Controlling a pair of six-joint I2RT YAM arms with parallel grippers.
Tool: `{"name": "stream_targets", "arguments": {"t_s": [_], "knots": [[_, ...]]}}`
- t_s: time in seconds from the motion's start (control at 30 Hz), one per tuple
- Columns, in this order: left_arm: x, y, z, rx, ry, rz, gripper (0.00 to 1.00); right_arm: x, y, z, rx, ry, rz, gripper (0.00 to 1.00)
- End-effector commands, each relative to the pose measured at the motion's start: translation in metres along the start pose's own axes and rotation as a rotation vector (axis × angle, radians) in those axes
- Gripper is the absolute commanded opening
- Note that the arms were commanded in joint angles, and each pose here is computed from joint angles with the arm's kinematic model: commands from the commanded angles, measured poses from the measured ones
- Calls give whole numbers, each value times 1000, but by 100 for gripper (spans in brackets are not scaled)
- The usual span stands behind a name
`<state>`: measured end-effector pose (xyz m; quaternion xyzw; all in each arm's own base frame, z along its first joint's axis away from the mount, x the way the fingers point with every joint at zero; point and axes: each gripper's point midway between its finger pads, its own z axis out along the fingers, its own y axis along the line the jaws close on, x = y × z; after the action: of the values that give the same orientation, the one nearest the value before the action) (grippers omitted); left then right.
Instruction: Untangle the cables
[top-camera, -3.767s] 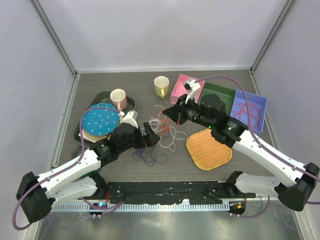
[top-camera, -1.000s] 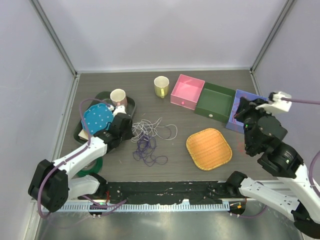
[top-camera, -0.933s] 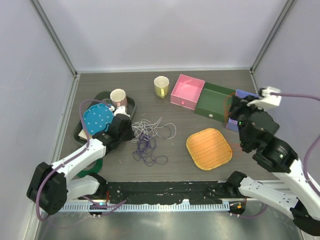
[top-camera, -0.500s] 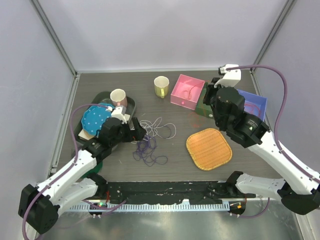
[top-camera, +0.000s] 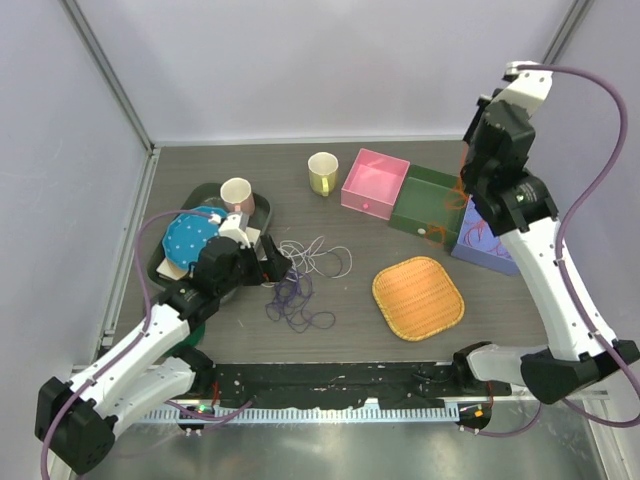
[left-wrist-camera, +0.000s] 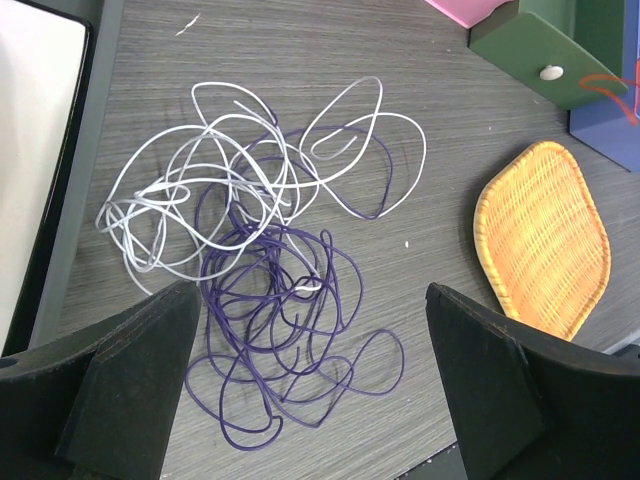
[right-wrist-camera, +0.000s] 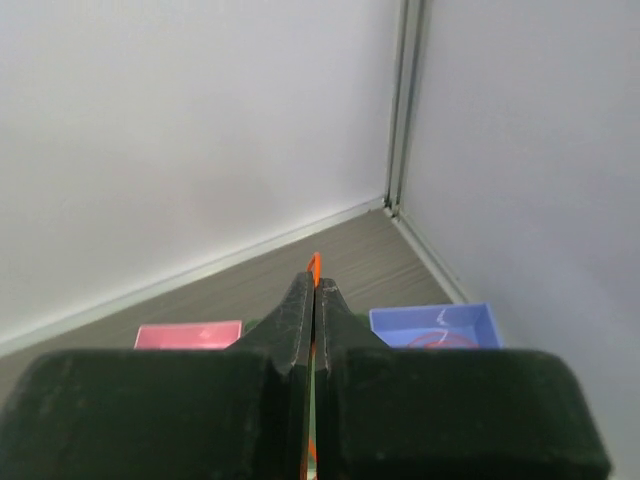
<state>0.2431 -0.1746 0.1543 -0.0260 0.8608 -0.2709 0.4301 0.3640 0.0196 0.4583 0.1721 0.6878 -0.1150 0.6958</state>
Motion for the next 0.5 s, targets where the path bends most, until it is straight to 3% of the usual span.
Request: {"name": "stream_targets", "arguments": {"t_s": [0.0,0.47], "knots": [[2,0,3,-3,13,-1,100,-43,-13,17,-5,-63,66,1],[-1,0,1,-11,6,8,100,-103,-56,42,154,-163,113,1]]}}
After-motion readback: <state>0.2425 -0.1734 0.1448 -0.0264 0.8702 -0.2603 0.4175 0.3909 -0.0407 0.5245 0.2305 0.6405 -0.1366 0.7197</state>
